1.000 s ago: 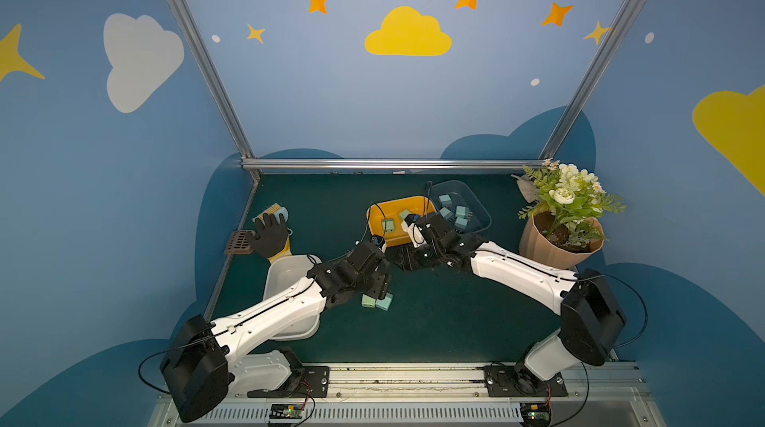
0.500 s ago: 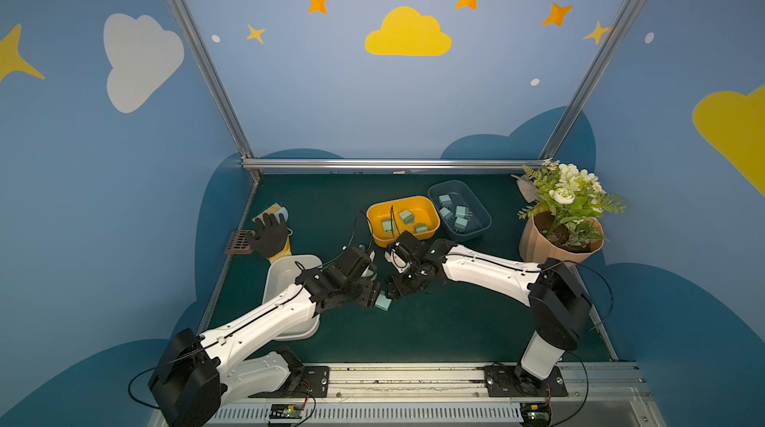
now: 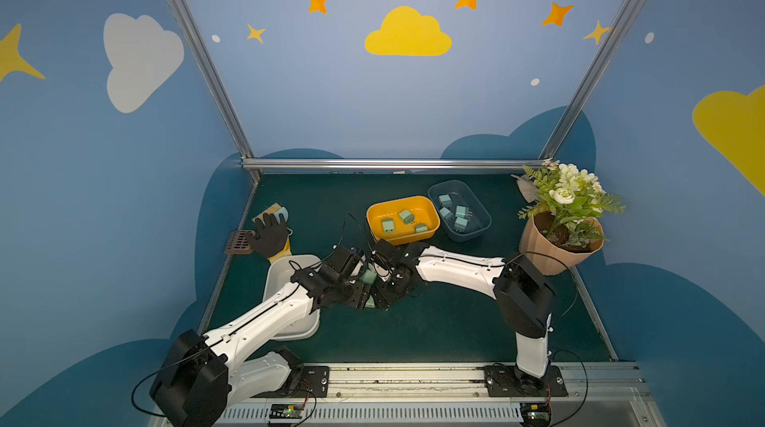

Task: Place the plugs by color into the storage box
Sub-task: Pick up the plug from the center of the board.

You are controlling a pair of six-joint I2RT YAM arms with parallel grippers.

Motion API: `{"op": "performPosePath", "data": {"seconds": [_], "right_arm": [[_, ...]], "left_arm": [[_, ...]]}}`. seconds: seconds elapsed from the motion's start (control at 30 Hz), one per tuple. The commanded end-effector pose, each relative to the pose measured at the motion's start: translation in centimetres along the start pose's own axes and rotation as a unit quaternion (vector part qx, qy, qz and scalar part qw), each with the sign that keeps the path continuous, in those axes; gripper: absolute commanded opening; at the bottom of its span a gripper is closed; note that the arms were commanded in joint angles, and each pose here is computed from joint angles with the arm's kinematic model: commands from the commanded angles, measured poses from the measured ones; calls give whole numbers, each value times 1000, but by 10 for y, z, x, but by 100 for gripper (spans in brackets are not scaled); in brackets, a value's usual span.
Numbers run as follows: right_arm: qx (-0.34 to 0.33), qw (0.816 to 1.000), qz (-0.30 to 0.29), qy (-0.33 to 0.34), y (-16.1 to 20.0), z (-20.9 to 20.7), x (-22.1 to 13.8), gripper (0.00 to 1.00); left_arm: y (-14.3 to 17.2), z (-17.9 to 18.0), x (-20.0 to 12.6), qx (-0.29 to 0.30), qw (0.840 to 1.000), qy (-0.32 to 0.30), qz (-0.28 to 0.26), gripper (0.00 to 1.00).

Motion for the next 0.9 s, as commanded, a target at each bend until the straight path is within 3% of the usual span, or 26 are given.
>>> {"op": "performPosePath", "data": {"seconds": [0.0,0.13,0.33,0.53,0.87], "right_arm": [[-6,1000,10,4,-1,1,3,87],[-9,1000,14,9,-3,1,9,86],[-14,1000,19,18,-4,-2,12,70],[-18,999,24,20,-2,-3,17,65],[-18,999,26,17,8,-4,10,47]], "left_arm": [[-4,-3,-5,11,1000,7,0,78],[-3,-2,-7,16,1000,-1,-9,78],[-6,1,-12,22,999,-19,-25,78],[-6,3,-13,24,999,-27,-31,78],[-2,0,-9,38,999,-31,-17,77]]}}
Point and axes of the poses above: each gripper's point midway between its finger pads, its own x axis out along the fingers, its own z axis along the line the jaws close on, y = z × x, the point moved 7 cm from there along -x, back along the fingers, and after that the axes turned 14 degrees about -x, right-handed, at the moved point
